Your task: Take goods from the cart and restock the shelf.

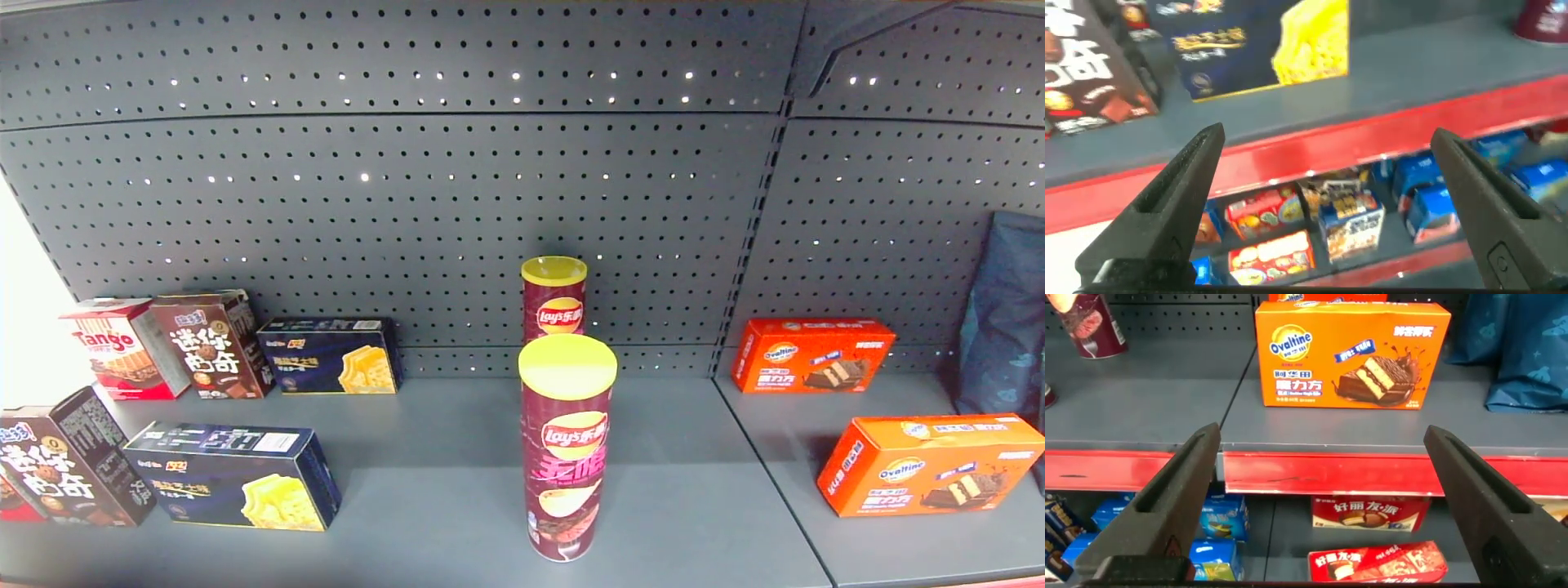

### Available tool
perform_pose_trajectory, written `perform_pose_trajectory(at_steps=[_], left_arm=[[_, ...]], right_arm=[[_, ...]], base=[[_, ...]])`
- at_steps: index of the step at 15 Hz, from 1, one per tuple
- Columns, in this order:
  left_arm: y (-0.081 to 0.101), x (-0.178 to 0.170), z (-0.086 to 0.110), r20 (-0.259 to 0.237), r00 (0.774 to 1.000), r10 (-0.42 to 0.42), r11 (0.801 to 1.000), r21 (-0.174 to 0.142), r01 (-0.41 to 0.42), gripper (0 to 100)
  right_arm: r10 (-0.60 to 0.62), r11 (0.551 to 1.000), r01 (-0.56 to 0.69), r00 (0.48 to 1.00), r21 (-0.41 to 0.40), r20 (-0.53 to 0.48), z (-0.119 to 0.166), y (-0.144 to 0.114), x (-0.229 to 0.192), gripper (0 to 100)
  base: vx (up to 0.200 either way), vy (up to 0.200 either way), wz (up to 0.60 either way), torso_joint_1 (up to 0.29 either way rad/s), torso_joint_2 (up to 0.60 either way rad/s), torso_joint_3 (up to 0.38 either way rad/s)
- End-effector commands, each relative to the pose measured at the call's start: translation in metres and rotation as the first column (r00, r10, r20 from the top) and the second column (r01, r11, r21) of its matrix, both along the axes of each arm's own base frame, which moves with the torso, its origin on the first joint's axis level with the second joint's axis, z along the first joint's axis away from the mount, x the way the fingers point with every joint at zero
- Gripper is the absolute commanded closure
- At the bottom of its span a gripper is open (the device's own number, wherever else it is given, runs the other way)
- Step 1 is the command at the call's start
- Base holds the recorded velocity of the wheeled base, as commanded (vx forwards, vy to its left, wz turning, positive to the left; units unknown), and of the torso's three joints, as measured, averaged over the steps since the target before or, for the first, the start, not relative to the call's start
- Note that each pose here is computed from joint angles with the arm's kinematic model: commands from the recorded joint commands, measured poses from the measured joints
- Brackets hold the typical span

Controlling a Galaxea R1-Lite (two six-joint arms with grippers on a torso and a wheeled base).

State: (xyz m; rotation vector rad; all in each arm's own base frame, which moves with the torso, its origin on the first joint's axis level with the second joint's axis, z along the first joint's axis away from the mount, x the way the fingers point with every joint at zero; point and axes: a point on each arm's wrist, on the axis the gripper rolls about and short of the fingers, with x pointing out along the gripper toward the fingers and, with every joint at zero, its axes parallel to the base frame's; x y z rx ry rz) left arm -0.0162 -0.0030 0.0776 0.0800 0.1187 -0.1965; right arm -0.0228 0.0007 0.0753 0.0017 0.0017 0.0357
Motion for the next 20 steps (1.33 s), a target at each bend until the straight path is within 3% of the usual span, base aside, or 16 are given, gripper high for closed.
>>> perform_pose_trajectory(at_steps=[1, 3, 20], left_arm=[[-0.0004, -0.0067, -0.0018, 0.127, 0.991, 0.043, 0.999, -0.011, -0.042, 0], [-0.0003, -0.0067, -0.0018, 0.120, 0.992, 0.050, 0.999, -0.026, -0.047, 0], [-0.0003, -0.0068, -0.0019, 0.122, 0.992, 0.044, 0.999, -0.020, -0.042, 0]], right_arm=[[0.001, 1.000, -0.001, 1.000, 0.000, -0.001, 0.0001, 0.0000, 0.0001, 0], [0.001, 1.000, -0.001, 1.000, 0.000, -0.001, 0.0001, 0.0000, 0.0001, 0], [0.003, 1.000, -0.003, 1.000, -0.002, -0.001, 0.0001, 0.0000, 0.0001, 0]], base=[[0.000, 0.000, 0.00, 0.000, 0.00, 0.000], [0.000, 0.000, 0.00, 0.000, 0.00, 0.000], [0.000, 0.000, 0.00, 0.000, 0.00, 0.000]])
